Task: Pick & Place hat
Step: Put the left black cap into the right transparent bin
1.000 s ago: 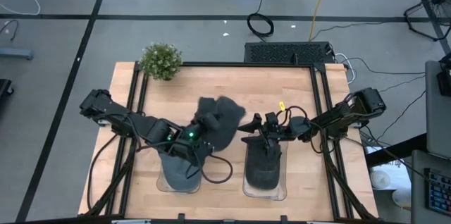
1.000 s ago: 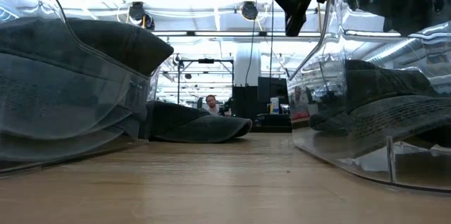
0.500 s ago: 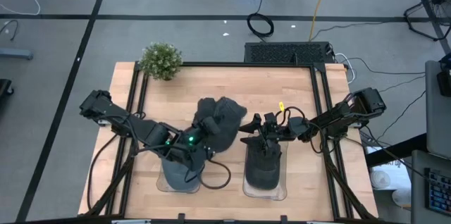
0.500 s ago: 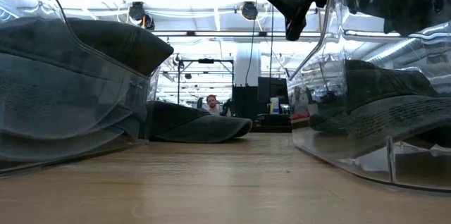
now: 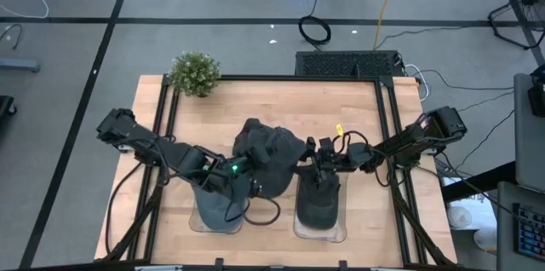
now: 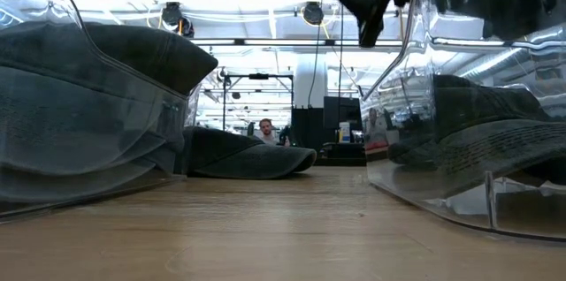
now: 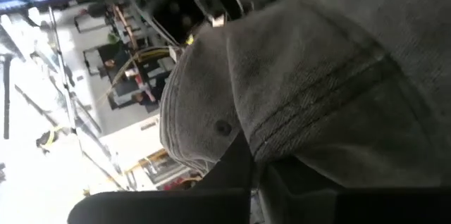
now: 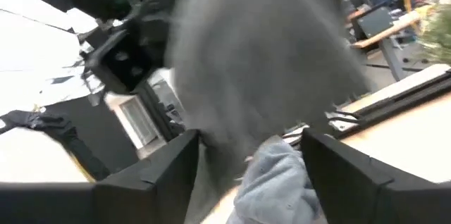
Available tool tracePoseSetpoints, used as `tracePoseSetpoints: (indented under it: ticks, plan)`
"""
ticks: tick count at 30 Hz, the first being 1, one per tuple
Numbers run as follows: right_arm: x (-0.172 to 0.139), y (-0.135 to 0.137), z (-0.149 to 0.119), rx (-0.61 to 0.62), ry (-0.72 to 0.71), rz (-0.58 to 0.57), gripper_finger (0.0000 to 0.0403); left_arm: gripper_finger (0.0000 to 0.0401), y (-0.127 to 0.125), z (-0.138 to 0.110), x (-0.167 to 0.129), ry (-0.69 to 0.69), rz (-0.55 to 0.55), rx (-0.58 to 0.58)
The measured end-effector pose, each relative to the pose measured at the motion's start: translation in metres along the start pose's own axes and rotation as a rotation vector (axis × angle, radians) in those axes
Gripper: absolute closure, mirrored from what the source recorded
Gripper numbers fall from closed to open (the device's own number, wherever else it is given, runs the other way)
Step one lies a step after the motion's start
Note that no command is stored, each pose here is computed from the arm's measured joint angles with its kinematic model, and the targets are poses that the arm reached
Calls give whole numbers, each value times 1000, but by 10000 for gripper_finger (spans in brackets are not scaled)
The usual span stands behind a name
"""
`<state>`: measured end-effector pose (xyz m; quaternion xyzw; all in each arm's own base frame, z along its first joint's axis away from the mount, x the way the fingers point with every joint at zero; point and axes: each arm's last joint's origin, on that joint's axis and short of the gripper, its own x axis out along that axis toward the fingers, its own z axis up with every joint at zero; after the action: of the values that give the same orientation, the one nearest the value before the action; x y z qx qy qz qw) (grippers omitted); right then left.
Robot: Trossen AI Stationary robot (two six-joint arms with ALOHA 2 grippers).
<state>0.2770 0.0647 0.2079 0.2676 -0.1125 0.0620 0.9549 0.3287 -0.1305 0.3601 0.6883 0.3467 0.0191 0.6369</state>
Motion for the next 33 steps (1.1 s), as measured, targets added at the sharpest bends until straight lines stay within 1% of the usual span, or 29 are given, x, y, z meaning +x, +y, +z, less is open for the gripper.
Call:
tracePoseSetpoints:
  ticks: [1,3,4,6,7,8,10,12,14,16,19,22,24,25,29,31,33]
  plan:
    - [3,3,0,-8,8,4,182,392,0,-1,2,4,-2,-12]
    - [9,8,-1,-37,43,2,232,386,1,-4,5,14,-5,-35]
    - [12,10,-2,-60,63,2,266,385,2,-5,6,19,-6,-45]
    - [17,16,-3,-112,91,30,347,386,2,-7,8,26,-7,-75]
    - [18,19,-3,-139,94,40,374,388,2,-8,9,28,-7,-119]
    - [18,21,-3,-153,95,49,385,390,2,-8,9,27,-8,-186]
    - [18,22,-4,-159,101,61,393,387,4,-9,11,27,0,-370]
    - [17,24,-3,-166,99,67,398,371,6,-12,13,31,7,-545]
    - [17,25,-2,-162,94,66,399,343,9,-21,7,27,11,-688]
    - [17,25,-2,-163,102,60,400,308,15,-35,-4,10,1,-818]
    - [10,32,0,-174,168,41,400,254,20,-71,-24,-56,-115,-975]
    - [-3,46,13,-211,214,-20,401,215,25,-108,-48,-160,-236,-1157]
    - [-11,59,26,-213,227,-40,401,199,23,-131,-66,-239,-298,-1219]
    - [-17,67,32,-198,251,-26,401,193,21,-142,-74,-277,-306,-1239]
    - [-40,94,42,-135,431,43,402,180,12,-176,-102,-418,-220,-1308]
    - [-53,103,41,-113,525,71,402,179,5,-189,-113,-464,-168,-1332]
    - [-66,112,37,-101,612,115,402,178,-2,-200,-122,-490,-123,-1329]
